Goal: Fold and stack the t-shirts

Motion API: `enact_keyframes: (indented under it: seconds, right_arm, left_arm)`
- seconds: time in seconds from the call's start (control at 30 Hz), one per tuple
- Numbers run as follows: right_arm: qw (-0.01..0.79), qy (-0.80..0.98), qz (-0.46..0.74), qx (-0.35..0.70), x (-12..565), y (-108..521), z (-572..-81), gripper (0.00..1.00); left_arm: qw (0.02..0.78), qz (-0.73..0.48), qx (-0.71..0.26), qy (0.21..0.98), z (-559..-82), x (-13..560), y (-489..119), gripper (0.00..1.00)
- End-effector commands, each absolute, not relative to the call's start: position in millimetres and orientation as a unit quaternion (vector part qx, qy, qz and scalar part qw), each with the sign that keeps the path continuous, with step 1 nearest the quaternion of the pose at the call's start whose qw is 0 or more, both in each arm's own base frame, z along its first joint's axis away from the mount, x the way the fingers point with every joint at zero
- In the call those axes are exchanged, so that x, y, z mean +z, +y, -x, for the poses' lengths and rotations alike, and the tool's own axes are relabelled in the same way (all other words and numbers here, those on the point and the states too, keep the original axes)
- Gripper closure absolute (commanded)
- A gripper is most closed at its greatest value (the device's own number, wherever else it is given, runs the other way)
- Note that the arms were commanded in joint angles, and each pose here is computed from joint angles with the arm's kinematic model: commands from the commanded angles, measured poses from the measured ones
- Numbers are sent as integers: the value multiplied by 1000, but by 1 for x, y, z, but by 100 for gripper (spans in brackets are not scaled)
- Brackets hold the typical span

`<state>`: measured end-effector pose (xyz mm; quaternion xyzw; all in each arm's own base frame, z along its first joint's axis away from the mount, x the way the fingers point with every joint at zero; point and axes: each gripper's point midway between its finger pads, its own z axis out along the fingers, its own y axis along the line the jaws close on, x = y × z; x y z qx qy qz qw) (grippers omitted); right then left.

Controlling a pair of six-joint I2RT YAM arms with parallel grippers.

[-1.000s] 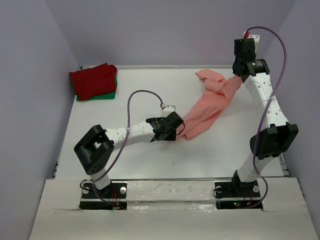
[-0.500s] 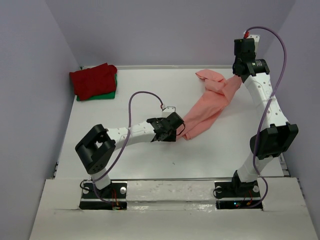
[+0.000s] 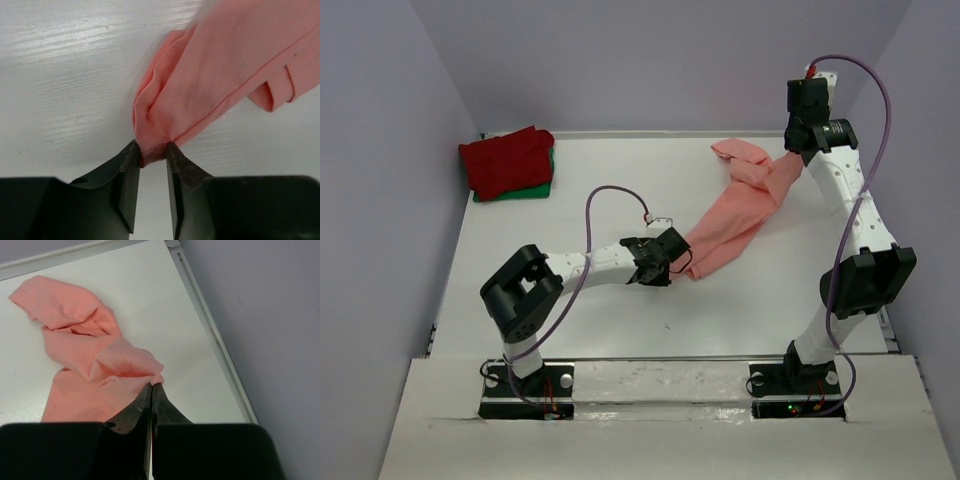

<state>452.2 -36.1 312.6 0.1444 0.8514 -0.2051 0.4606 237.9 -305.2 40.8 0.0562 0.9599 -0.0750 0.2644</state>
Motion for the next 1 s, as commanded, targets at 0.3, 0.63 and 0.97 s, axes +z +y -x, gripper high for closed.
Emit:
enact_keyframes:
  seconds: [0.3, 0.63, 0.97]
  right_arm:
    - [488, 836, -153, -200, 328, -37, -450, 100]
    - [543, 806, -154, -177, 380, -36, -433, 100]
    - [626, 768, -86, -100, 433, 2, -387, 100]
  left_arm:
    - [296, -48, -68, 951, -248, 63, -306, 100]
    - [440, 30, 8, 897, -268, 217, -231, 100]
    - [578, 82, 38, 811, -270, 386, -159, 100]
